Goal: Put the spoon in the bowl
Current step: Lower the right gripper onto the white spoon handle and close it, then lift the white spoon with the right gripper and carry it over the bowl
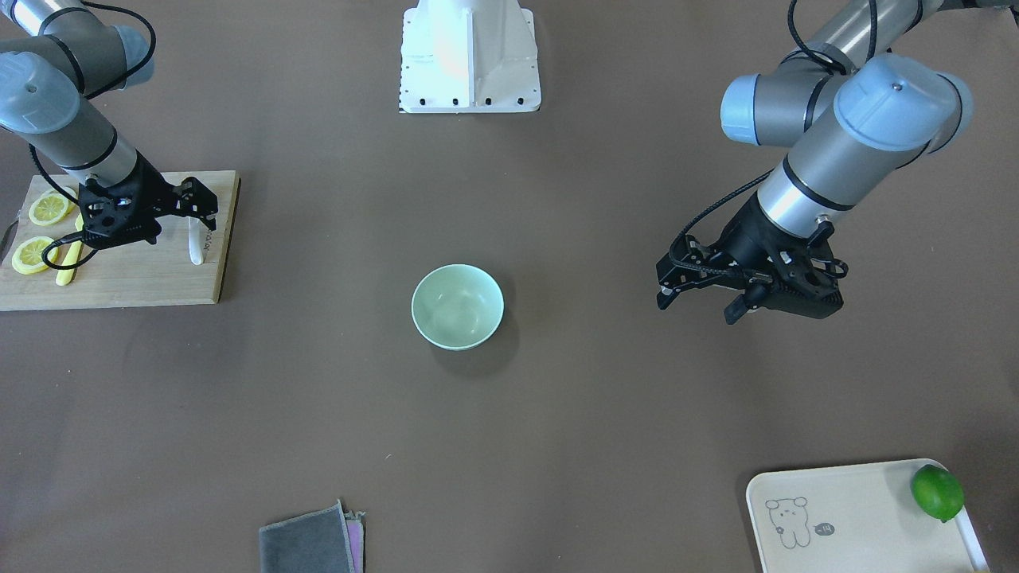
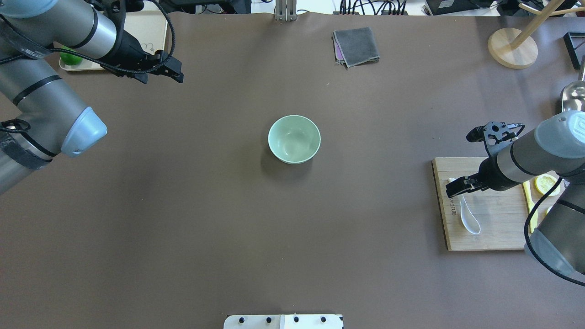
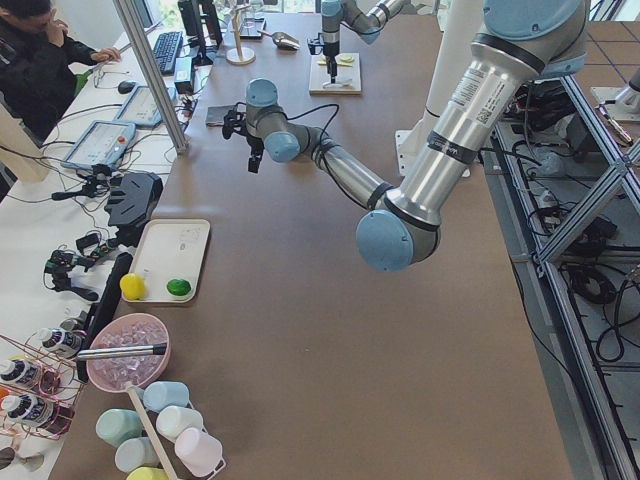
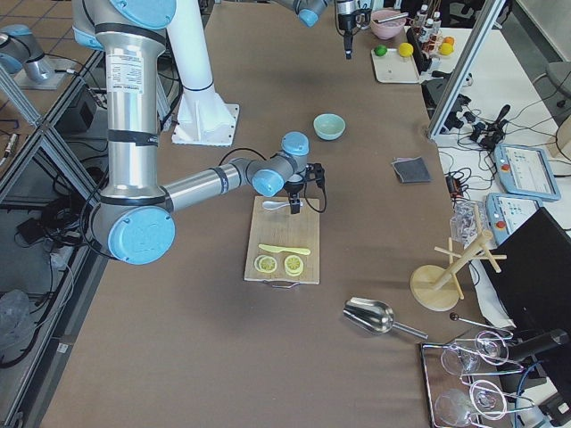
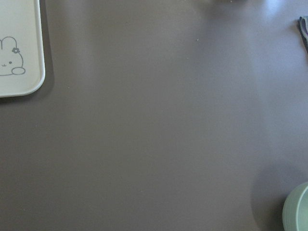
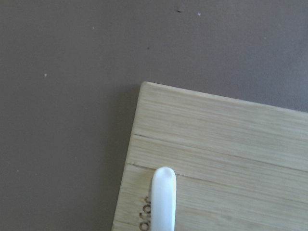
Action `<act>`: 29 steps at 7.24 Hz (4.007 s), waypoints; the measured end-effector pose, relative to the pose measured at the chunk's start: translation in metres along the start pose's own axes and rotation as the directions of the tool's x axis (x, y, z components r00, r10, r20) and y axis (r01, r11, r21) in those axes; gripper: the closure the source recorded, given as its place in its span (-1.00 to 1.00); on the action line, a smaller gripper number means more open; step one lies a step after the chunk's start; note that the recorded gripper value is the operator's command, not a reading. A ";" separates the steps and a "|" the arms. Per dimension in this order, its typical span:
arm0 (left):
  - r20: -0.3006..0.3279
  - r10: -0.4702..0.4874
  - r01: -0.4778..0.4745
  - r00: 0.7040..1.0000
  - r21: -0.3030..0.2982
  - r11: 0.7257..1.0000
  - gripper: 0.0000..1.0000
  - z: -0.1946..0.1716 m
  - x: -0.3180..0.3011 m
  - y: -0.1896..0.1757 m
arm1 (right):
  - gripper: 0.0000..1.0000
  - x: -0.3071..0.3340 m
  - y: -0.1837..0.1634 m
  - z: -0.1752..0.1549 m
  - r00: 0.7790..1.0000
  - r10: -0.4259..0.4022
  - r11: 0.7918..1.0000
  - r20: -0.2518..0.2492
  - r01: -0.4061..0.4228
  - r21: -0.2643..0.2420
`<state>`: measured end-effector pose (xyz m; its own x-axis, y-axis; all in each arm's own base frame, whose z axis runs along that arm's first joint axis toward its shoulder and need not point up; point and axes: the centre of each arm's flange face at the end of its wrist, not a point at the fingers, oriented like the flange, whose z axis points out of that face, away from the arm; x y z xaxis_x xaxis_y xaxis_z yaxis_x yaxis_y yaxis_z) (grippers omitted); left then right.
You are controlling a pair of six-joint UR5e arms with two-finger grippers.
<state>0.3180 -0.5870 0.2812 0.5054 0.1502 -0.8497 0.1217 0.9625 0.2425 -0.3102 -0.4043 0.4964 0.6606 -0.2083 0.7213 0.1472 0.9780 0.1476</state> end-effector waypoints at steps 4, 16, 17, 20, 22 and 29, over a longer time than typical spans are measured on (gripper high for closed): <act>-0.002 0.000 0.000 1.000 -0.001 1.000 -0.97 0.000 0.002 -0.001 | -0.50 -0.008 -0.005 0.009 1.000 -0.008 1.000 0.000 0.008 -0.007; -0.007 -0.006 0.006 1.000 -0.001 1.000 -0.97 -0.001 0.004 -0.001 | 1.00 -0.007 -0.010 0.001 1.000 -0.003 1.000 0.010 0.003 0.004; -0.007 -0.007 0.007 1.000 -0.001 1.000 -0.97 -0.001 0.004 -0.002 | 1.00 -0.010 -0.011 -0.005 1.000 -0.005 1.000 0.020 0.005 0.010; -0.006 -0.007 0.007 1.000 -0.001 1.000 -0.96 -0.001 0.004 -0.001 | 1.00 -0.021 -0.030 -0.060 0.995 0.027 0.999 0.091 -0.030 0.031; -0.007 -0.007 0.007 1.000 0.002 1.000 -0.96 -0.002 0.001 0.000 | 1.00 -0.078 -0.086 -0.104 0.987 0.104 0.990 0.125 -0.115 0.078; 0.063 0.043 -0.045 0.997 0.022 0.999 -0.97 -0.030 -0.089 -0.005 | 1.00 -0.310 -0.235 -0.060 0.966 0.209 0.891 0.151 -0.252 0.378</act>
<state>0.2472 -0.5979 0.3415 0.5632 0.1771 -0.8071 0.1180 0.9495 0.2907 -0.5047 -0.5698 0.1976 0.5578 0.0050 0.8300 -0.3137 0.9271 0.2053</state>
